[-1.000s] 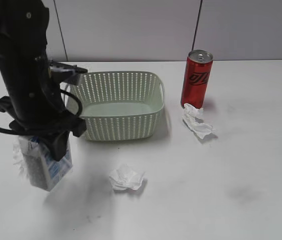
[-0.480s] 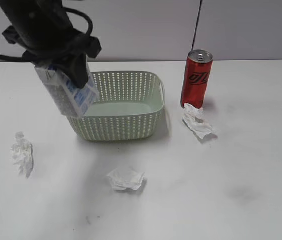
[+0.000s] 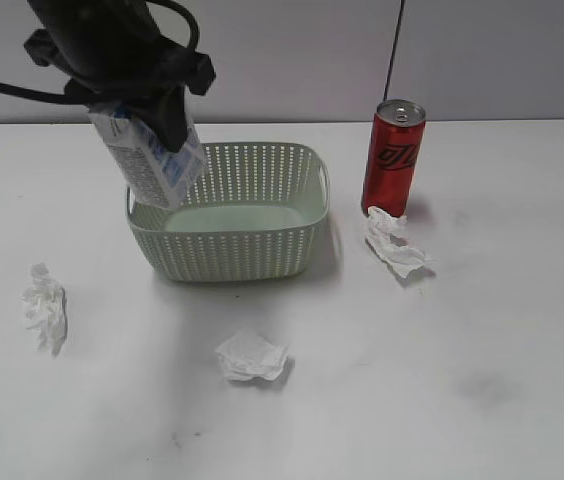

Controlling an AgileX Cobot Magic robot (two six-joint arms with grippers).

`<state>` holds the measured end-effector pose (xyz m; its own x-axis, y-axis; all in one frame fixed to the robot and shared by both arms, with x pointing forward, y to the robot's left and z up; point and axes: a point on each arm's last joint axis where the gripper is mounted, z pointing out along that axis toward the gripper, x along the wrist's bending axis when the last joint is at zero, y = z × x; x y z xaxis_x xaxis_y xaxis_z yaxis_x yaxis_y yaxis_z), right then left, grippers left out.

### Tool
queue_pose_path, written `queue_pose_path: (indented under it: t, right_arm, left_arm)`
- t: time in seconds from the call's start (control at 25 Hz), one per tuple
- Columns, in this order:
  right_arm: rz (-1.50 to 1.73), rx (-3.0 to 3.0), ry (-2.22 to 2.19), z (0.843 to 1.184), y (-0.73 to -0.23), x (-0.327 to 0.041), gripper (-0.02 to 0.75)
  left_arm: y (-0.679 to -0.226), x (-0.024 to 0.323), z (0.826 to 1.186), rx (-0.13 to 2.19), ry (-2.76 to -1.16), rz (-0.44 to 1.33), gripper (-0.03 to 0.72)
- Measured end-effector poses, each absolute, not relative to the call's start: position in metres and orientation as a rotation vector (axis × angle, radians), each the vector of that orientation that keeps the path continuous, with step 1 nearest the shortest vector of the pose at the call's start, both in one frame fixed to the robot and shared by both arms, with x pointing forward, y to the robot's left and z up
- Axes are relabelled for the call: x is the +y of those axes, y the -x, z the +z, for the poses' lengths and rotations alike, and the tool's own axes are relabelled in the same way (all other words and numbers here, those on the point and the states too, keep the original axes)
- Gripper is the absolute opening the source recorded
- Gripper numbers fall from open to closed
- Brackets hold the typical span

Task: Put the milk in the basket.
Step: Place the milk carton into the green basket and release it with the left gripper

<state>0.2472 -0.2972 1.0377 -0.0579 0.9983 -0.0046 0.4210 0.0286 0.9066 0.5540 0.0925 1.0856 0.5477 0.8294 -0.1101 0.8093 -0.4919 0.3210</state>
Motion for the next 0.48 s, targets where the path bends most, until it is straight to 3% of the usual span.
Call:
queue_pose_path:
  t: [0.48]
  right_arm:
    - [0.999,1.576,-1.481,1.038,-0.247,-0.297,0.588]
  left_arm:
    - [-0.609,0.078,1.043,1.404,-2.421,0.103,0.321]
